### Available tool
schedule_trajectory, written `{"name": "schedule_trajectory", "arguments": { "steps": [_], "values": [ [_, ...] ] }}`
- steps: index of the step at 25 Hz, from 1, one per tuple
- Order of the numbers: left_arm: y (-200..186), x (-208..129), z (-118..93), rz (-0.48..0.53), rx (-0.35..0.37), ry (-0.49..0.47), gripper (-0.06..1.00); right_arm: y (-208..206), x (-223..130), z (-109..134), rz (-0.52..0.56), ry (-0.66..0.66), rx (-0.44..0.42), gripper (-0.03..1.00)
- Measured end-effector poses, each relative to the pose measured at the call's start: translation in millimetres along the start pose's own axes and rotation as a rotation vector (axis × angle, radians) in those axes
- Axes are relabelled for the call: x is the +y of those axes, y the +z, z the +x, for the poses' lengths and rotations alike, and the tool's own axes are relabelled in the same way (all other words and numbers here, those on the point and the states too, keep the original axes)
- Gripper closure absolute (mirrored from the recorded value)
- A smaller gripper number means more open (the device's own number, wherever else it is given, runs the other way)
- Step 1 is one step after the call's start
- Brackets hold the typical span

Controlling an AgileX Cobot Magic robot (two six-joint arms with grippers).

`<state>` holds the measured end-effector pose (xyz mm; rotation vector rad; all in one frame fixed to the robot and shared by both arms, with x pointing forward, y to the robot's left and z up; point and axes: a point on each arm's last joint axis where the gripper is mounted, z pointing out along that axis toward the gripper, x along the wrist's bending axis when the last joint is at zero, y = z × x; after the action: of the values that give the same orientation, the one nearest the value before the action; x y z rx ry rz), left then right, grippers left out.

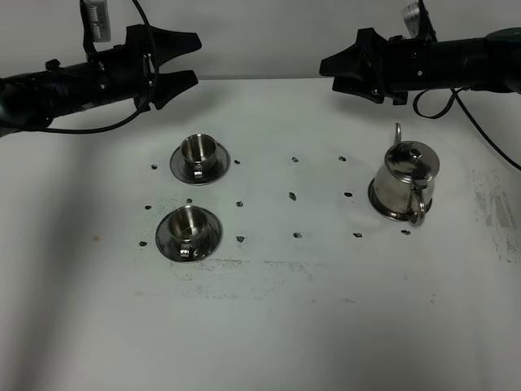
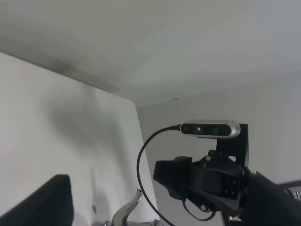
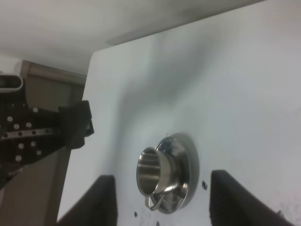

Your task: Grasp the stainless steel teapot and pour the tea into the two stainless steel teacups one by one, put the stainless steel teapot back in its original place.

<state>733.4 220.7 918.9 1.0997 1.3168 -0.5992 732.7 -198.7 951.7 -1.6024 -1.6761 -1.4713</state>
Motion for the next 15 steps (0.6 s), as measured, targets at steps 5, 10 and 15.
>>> {"name": "schedule_trajectory", "arguments": {
  "steps": [5, 10, 15],
  "values": [
    [0.0, 0.0, 0.0, 0.0, 0.0, -0.002, 0.23, 0.0, 0.1, -0.1, -0.002, 0.004, -0.001, 0.51],
    [0.0, -0.2, -0.2, 0.002, -0.003, -0.001, 0.23, 0.0, 0.6, -0.6, -0.007, 0.004, -0.007, 0.51],
    [0.0, -0.2, -0.2, 0.002, -0.003, -0.002, 0.23, 0.0, 1.1, -1.0, -0.012, 0.004, -0.011, 0.51]
  ]
}}
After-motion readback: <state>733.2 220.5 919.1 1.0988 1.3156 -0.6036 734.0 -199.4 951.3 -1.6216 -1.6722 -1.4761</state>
